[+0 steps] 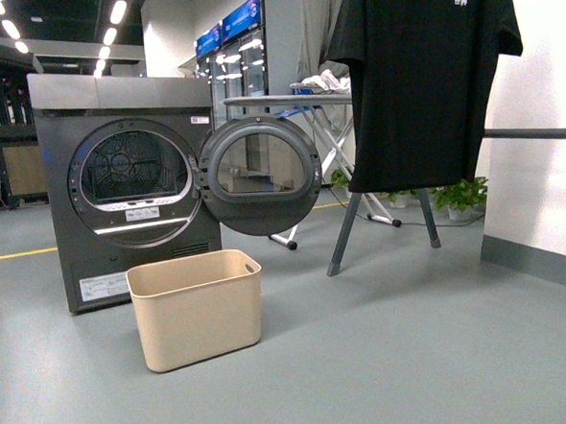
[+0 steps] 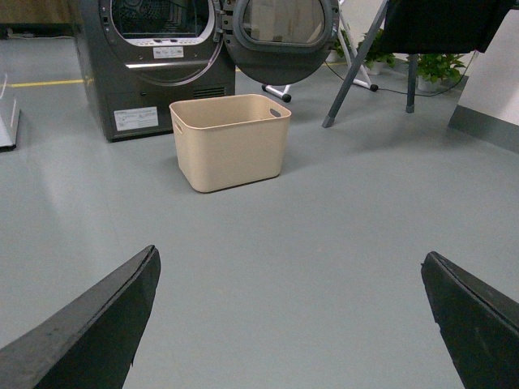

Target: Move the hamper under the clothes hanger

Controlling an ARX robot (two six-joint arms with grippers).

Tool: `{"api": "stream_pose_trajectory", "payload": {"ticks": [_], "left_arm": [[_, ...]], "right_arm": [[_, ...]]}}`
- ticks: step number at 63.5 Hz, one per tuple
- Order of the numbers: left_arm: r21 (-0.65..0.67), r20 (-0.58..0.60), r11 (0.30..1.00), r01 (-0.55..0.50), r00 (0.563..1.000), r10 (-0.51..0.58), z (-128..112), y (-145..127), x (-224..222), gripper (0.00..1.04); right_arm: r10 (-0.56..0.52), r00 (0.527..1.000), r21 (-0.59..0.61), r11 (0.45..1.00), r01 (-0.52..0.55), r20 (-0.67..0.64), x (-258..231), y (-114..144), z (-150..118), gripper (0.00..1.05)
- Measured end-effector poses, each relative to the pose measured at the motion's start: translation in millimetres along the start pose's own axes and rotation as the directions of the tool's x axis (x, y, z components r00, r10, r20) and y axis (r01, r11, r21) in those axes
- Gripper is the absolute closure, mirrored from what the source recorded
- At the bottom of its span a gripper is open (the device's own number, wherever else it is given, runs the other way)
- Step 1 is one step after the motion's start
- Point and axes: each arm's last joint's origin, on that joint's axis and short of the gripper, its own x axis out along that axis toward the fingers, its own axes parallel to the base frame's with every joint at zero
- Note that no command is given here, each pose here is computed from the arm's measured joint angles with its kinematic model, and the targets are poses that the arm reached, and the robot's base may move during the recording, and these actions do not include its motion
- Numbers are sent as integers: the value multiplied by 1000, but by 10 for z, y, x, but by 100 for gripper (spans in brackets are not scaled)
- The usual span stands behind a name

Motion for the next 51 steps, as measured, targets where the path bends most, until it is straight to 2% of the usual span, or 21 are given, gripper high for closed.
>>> {"api": "stream_pose_trajectory", "payload": {"ticks": [51], "left_arm": [[0,0,1000,0,1000,0,0,0,0,7]], "right_arm": [[0,1000,0,1000,0,0,0,0,0,8]]}}
